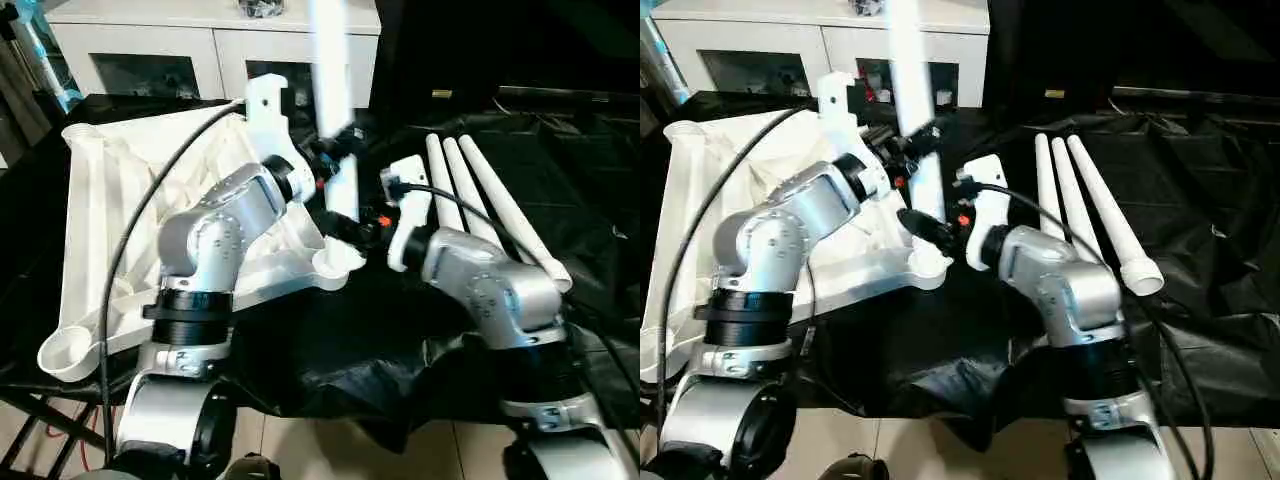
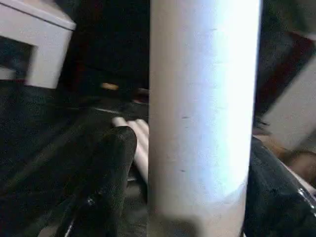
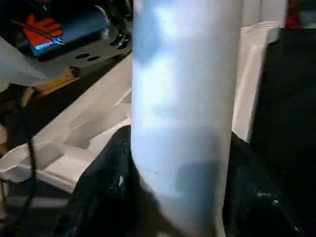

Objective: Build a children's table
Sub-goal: Pick table leg

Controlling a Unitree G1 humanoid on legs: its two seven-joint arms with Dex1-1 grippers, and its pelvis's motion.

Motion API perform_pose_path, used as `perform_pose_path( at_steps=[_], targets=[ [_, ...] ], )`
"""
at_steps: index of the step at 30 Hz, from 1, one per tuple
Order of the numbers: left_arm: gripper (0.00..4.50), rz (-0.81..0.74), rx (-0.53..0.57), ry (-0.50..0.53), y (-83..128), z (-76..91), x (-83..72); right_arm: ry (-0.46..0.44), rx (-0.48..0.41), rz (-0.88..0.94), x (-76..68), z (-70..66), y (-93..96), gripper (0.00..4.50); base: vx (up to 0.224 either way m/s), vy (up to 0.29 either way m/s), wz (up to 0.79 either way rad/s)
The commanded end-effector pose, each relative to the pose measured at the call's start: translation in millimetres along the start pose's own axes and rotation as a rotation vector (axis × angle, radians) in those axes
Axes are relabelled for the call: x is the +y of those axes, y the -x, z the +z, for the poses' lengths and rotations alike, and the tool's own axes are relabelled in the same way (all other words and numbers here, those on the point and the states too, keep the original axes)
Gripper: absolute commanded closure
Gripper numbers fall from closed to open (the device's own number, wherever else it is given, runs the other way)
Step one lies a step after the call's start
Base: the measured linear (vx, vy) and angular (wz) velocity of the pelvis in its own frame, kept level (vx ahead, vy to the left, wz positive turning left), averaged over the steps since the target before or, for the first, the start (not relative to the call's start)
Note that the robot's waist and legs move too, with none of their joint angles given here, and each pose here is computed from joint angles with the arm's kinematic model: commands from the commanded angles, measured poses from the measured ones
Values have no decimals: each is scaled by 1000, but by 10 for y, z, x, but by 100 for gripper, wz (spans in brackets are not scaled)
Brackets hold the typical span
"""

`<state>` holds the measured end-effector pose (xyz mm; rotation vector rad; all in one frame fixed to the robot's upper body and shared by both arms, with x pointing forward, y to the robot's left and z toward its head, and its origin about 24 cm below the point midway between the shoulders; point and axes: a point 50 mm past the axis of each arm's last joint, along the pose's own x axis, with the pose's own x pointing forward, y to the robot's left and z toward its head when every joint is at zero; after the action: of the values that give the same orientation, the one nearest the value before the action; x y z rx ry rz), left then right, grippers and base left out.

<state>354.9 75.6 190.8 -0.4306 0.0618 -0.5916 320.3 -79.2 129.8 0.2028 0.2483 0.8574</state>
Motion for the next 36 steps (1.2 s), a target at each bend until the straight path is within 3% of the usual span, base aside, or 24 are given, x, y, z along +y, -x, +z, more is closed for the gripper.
perform_pose_path(
  at_steps=[1,4,7,8,13,18,22,25,28,32,33,36],
  targets=[
    [177,84,-20,-3,-18,39,52,52,-44,-28,22,113,-10,257,0,0,0],
    [187,85,-36,19,-20,51,20,62,-41,-57,26,111,-30,257,0,0,0],
    [227,56,-36,25,-17,24,-30,96,-31,-67,40,99,-35,257,0,0,0],
    [227,48,-37,27,-16,20,-37,101,-30,-66,43,98,-34,201,0,0,0],
    [258,-34,-38,36,-27,31,-65,94,-31,27,34,157,68,161,0,0,0],
    [262,-212,1,22,1,51,-82,84,-15,203,-63,273,318,119,0,0,0],
    [262,-426,6,134,60,129,-165,75,47,298,-94,302,437,97,0,0,0],
    [262,-508,10,145,95,153,-200,76,67,329,-95,302,466,63,0,0,0],
    [262,-777,42,147,251,173,-349,79,120,408,-85,278,524,63,0,0,0],
    [262,-854,27,151,302,199,-416,76,148,443,-70,259,539,63,0,0,0],
    [262,-863,25,153,309,201,-421,74,149,448,-67,259,539,89,0,0,0],
    [262,-874,30,157,324,196,-411,58,150,468,-57,263,538,99,0,0,0]
  ],
)
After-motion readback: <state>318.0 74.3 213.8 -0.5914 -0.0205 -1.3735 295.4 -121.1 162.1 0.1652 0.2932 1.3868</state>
